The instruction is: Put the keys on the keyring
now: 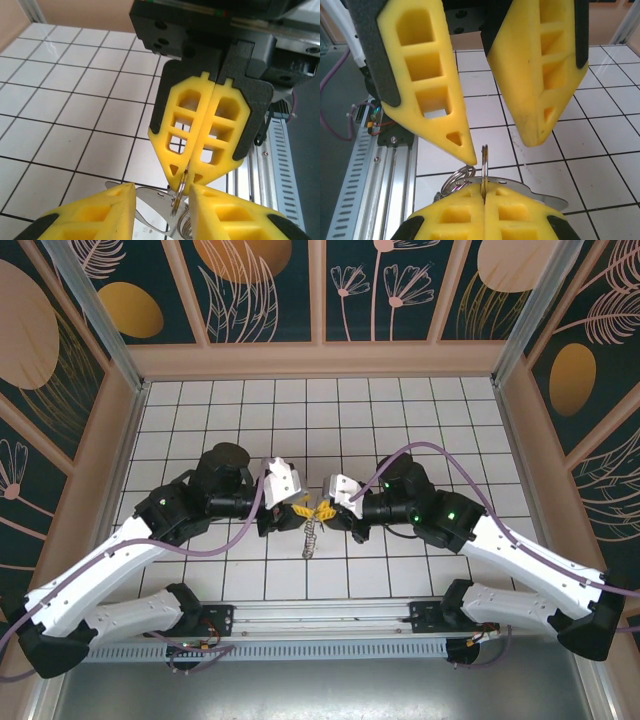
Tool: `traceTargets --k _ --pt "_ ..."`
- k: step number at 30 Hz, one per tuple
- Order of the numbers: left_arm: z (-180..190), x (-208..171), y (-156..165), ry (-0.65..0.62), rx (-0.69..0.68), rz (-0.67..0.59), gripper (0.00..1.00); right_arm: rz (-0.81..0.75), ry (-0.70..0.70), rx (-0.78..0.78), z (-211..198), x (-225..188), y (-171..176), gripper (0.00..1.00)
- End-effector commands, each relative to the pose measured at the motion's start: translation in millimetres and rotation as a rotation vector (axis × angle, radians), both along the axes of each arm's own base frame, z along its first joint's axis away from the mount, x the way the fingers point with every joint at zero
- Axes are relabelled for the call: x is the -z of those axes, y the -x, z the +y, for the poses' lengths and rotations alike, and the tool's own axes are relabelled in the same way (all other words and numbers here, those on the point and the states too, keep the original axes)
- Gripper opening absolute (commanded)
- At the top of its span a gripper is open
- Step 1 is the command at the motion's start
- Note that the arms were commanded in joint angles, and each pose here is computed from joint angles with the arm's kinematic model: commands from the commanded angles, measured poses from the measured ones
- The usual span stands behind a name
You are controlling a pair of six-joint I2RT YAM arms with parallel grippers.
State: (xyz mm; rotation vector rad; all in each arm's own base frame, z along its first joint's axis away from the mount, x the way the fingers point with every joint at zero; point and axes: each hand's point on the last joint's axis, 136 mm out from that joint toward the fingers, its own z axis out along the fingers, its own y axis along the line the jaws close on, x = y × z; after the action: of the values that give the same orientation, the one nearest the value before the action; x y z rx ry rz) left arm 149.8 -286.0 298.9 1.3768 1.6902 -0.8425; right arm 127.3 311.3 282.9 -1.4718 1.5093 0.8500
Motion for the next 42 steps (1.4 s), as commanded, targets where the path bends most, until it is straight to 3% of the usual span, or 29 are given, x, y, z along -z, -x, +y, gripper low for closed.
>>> traceTargets --k 1,9,14,32,38,42 --pt "-0.6 -3.2 8.2 -0.011 0.054 0.003 0.31 -0.023 -0.021 -0.034 1.3 -17.2 2.8 0.0" --pt "-6.6 -1.8 10.5 0.026 0.081 0.014 0.27 -0.005 -0.015 -0.054 5.3 -12.4 4.4 0.0" --pt "-9.1 2.6 11.5 0.028 0.092 0.027 0.19 -0.005 -0.019 -0.061 6.3 -13.1 5.7 0.0" --pt "-14.2 3.9 13.3 0.067 0.109 0.041 0.17 -0.008 -0.062 -0.077 5.4 -22.4 10.4 0.0" --pt "-12.9 4.7 13.9 0.066 0.104 0.044 0.22 -0.009 -0.066 -0.074 4.7 -23.2 10.3 0.0" --pt "-11.9 4.7 14.1 0.066 0.1 0.044 0.17 -0.012 -0.073 -0.075 4.1 -25.1 11.1 0.0"
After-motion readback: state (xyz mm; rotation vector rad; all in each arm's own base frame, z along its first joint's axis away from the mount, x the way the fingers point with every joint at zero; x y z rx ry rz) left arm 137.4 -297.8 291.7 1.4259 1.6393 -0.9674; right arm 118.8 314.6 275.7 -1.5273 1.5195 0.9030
